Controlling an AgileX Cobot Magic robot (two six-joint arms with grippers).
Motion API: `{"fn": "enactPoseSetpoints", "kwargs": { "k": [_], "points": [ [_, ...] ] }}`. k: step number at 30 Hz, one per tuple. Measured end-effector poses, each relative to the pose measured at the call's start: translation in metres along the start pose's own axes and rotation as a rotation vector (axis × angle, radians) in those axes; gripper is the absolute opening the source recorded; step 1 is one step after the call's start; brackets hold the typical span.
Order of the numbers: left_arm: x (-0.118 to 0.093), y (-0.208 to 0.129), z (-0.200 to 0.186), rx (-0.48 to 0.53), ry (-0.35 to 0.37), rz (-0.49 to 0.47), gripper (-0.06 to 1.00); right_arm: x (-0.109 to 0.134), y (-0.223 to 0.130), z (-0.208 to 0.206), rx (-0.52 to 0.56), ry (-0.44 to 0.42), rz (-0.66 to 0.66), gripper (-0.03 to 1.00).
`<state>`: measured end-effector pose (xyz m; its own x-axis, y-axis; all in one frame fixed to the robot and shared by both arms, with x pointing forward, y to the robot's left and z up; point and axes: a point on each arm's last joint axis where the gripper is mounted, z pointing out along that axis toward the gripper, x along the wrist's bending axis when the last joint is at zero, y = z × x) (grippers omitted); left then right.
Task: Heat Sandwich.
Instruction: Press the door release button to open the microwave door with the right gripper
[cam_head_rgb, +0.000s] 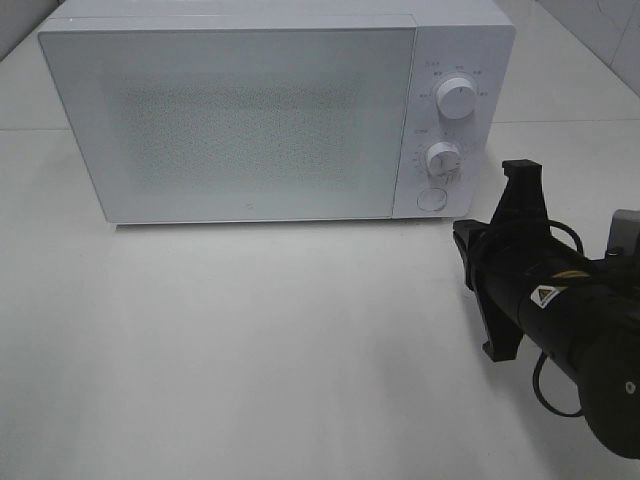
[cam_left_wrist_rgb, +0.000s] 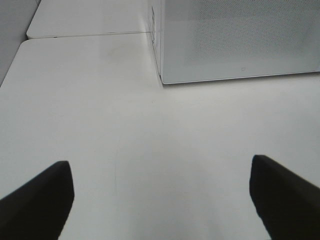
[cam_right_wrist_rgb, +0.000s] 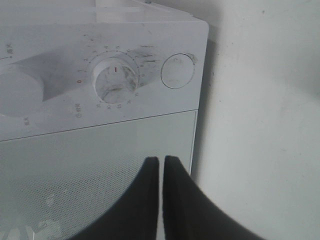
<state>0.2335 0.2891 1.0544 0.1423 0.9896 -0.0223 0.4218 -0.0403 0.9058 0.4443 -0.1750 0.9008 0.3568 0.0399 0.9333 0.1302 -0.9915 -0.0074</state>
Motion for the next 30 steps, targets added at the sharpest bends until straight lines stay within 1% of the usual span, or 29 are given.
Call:
{"fn": "enactPoseSetpoints", "kwargs": {
  "k": [1, 2, 4, 9, 10, 11, 16, 30],
  "points": [
    [0.000, 0.000, 0.000, 0.000, 0.000, 0.000, 0.89, 0.000, 0.000, 0.000, 0.000, 0.000, 0.000, 0.06],
    [0.000, 0.000, 0.000, 0.000, 0.000, 0.000, 0.89, -0.001, 0.000, 0.000, 0.001, -0.009, 0.007, 0.03],
    [0.000, 0.000, 0.000, 0.000, 0.000, 0.000, 0.89, -0.001, 0.000, 0.000, 0.002, -0.014, 0.010, 0.02],
    [0.000, 0.000, 0.000, 0.000, 0.000, 0.000, 0.89, -0.002, 0.000, 0.000, 0.003, -0.019, 0.023, 0.02],
    [0.000, 0.000, 0.000, 0.000, 0.000, 0.000, 0.89, -0.004, -0.001, 0.000, 0.007, -0.045, 0.026, 0.02],
    [0.000, 0.000, 0.000, 0.000, 0.000, 0.000, 0.89, -0.004, -0.001, 0.000, 0.007, -0.045, 0.026, 0.02],
    [0.000, 0.000, 0.000, 0.000, 0.000, 0.000, 0.89, -0.006, 0.001, 0.006, 0.010, -0.113, 0.039, 0.02],
    [0.000, 0.000, 0.000, 0.000, 0.000, 0.000, 0.89, 0.013, 0.016, 0.033, 0.013, -0.136, 0.026, 0.02]
  ]
}}
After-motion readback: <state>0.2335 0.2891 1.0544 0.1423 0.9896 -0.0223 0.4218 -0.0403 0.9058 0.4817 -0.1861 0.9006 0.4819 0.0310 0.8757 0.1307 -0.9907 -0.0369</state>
